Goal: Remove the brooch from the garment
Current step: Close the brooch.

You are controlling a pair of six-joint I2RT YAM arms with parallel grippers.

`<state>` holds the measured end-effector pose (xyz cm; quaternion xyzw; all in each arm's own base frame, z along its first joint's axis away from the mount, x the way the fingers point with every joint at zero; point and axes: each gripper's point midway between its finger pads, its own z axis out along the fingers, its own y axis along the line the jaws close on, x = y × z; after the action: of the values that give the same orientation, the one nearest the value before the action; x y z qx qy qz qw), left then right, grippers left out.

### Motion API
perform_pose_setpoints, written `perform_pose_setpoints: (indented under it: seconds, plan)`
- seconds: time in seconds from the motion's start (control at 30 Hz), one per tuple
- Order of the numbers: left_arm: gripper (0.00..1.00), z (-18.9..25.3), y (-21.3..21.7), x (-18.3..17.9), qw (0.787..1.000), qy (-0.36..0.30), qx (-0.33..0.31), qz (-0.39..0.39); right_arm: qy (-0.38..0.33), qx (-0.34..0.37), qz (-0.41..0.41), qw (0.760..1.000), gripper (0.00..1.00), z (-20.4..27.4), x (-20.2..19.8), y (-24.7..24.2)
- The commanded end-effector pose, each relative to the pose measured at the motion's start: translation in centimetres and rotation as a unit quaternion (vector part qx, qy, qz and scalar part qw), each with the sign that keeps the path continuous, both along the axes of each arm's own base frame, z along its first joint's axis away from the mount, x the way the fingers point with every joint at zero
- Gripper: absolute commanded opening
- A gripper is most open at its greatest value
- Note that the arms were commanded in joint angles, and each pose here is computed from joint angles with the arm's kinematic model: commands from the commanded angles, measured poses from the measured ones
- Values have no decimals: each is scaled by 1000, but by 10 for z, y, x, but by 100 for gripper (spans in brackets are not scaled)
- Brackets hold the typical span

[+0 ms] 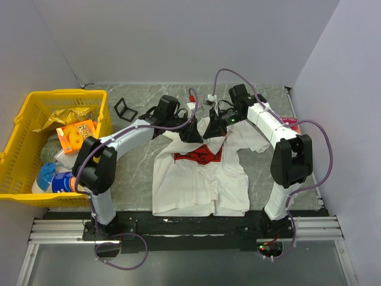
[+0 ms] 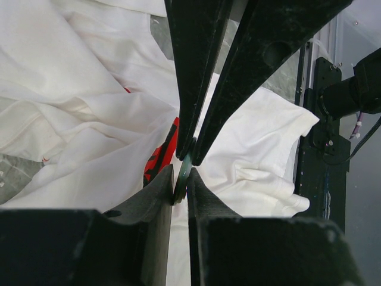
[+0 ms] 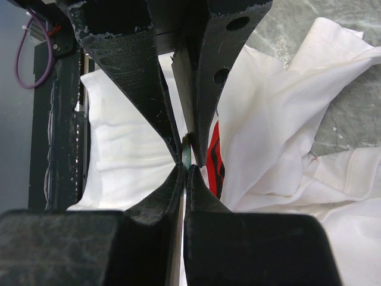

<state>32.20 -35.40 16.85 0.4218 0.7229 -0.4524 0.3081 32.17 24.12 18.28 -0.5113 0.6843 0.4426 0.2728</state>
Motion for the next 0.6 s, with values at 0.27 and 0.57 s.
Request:
perform_pose_setpoints:
  seconds: [0.27, 0.57]
  plan:
    - [19, 3, 12, 32, 997, -55, 24, 45, 16, 35, 12, 999, 0, 31, -15, 9]
    - [21, 2, 13, 31, 997, -58, 28, 40, 8, 37, 14, 999, 0, 36, -16, 8]
